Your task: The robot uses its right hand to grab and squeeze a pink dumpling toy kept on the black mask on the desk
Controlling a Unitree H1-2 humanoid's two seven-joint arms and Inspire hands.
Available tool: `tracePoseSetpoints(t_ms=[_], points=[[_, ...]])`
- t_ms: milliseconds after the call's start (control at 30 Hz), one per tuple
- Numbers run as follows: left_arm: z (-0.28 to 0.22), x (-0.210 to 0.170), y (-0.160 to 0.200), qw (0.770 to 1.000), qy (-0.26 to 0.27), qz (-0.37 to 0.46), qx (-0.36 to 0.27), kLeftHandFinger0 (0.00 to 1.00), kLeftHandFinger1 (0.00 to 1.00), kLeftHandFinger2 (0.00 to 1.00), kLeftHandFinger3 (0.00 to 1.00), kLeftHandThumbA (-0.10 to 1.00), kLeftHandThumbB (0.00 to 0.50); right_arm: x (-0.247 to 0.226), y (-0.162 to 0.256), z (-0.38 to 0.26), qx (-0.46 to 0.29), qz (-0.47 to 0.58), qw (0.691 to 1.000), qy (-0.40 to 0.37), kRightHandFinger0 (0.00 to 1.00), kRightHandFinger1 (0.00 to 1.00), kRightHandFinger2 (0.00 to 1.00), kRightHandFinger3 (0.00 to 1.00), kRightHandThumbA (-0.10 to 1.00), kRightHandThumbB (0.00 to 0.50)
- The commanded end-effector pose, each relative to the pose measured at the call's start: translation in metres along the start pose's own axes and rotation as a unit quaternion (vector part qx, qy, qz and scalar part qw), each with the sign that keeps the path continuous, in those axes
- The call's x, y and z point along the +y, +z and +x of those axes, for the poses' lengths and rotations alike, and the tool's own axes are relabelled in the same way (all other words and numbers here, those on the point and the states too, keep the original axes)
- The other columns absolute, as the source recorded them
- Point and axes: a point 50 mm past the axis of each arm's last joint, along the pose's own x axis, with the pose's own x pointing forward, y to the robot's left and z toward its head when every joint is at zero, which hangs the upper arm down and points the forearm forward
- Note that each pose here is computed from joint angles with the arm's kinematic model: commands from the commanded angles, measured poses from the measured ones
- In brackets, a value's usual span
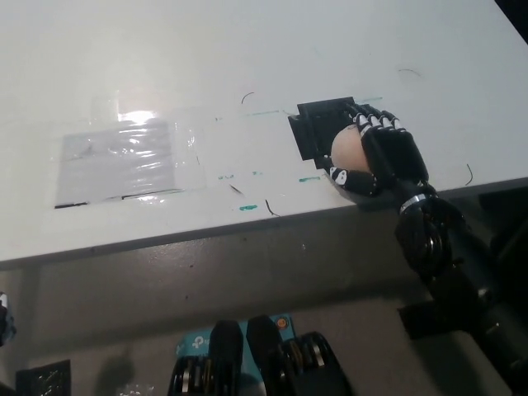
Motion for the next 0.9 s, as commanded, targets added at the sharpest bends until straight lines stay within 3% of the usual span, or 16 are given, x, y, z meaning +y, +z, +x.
tracePoseSetpoints(t_ms=[0, 200, 367, 633, 767, 800, 833, 867], points=[[0.0, 0.01, 0.013, 1.0, 0.001, 0.013, -0.022, 0.0, 0.0, 0.07, 0.09, 0.94, 0.5, -0.025, 0.006, 0.007, -0.003, -0.01, 1.0, -0.027, 1.0, 1.0, 1.0, 1.0, 0.75, 0.498], [-0.001, 0.01, 0.014, 1.0, -0.006, 0.015, -0.022, 0.0, 0.0, 0.08, 0.09, 0.94, 0.5, -0.032, 0.006, -0.002, -0.008, 0.004, 0.999, -0.037, 1.0, 1.0, 1.0, 1.0, 0.66, 0.468], [-0.003, 0.012, 0.011, 1.0, 0.003, 0.01, -0.014, 0.0, 0.0, 0.07, 0.09, 0.93, 0.5, -0.053, 0.009, -0.017, -0.028, 0.017, 0.997, -0.064, 1.0, 1.0, 1.0, 1.0, 0.69, 0.456], [-0.005, 0.012, 0.011, 1.0, 0.004, 0.016, -0.017, 0.0, 0.0, 0.06, 0.08, 0.95, 0.5, -0.085, 0.008, -0.073, -0.046, 0.073, 0.99, -0.114, 1.0, 1.0, 1.0, 1.0, 0.63, 0.42], [-0.006, 0.012, 0.011, 1.0, 0.001, 0.016, -0.012, 0.0, 0.0, 0.07, 0.1, 0.95, 0.5, -0.082, -0.004, -0.111, -0.012, 0.119, 0.986, -0.119, 1.0, 1.0, 1.0, 1.0, 0.34, 0.304], [-0.006, 0.013, 0.01, 1.0, 0.0, 0.015, -0.012, 0.0, 0.0, 0.06, 0.09, 0.94, 0.5, -0.081, -0.006, -0.117, 0.005, 0.131, 0.985, -0.112, 1.0, 1.0, 1.0, 1.0, 0.31, 0.265], [-0.006, 0.013, 0.009, 1.0, 0.0, 0.014, -0.012, 0.0, 0.0, 0.06, 0.09, 0.94, 0.5, -0.08, -0.007, -0.119, 0.013, 0.136, 0.985, -0.108, 1.0, 1.0, 1.0, 1.0, 0.31, 0.264], [-0.007, 0.012, 0.011, 1.0, 0.002, 0.02, -0.01, 0.0, 0.0, 0.06, 0.08, 0.95, 0.5, -0.065, -0.02, -0.137, 0.056, 0.158, 0.979, -0.115, 1.0, 1.0, 1.0, 1.0, 0.23, 0.23]])
